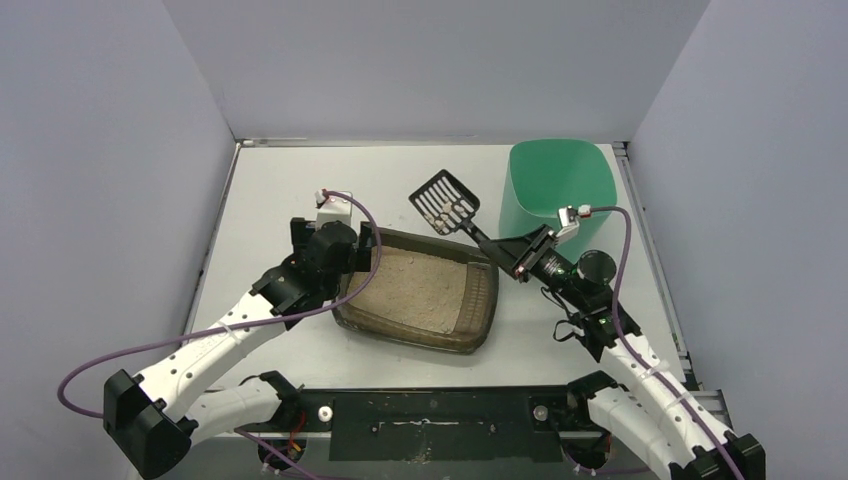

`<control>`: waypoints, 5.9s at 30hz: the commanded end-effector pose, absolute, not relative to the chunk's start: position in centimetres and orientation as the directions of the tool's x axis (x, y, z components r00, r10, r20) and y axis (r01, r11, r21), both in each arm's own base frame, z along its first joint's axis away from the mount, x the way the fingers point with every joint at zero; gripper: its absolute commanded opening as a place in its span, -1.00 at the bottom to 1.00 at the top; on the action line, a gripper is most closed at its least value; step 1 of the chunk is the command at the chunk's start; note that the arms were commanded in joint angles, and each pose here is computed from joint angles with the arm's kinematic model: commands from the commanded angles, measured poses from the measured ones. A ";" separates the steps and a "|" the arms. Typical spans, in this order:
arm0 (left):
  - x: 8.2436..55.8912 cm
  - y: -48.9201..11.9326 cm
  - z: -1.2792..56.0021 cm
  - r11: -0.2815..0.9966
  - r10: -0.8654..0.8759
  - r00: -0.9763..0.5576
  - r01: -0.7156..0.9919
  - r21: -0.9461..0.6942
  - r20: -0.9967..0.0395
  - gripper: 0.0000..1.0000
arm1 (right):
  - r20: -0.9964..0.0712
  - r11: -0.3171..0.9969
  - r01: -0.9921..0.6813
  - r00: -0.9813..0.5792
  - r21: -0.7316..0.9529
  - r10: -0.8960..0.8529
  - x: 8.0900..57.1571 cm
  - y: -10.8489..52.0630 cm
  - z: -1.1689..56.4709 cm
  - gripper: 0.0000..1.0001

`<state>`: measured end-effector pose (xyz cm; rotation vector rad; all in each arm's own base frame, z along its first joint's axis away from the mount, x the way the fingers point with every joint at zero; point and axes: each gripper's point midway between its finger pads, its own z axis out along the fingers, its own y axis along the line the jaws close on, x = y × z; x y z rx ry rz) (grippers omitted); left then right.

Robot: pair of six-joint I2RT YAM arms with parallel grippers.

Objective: Clean the litter box

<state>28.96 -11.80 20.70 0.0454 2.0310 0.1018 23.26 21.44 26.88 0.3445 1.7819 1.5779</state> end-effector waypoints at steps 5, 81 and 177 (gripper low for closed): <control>28.8 -12.0 23.6 1.000 0.018 -0.371 0.003 0.018 -0.928 0.95 | -0.321 0.228 -0.242 -0.485 0.943 0.814 25.8 17.7 33.1 -1.00; 28.2 -12.3 22.9 1.000 0.011 -0.419 0.019 0.003 -0.908 0.95 | -0.768 0.782 -0.096 -0.147 -0.616 -0.624 28.2 7.5 41.5 -1.00; 33.2 -11.0 17.5 0.801 -0.462 -0.625 0.011 -0.599 -0.629 -1.00 | -0.988 0.792 -0.602 -0.152 0.098 0.007 21.8 18.1 35.3 -1.00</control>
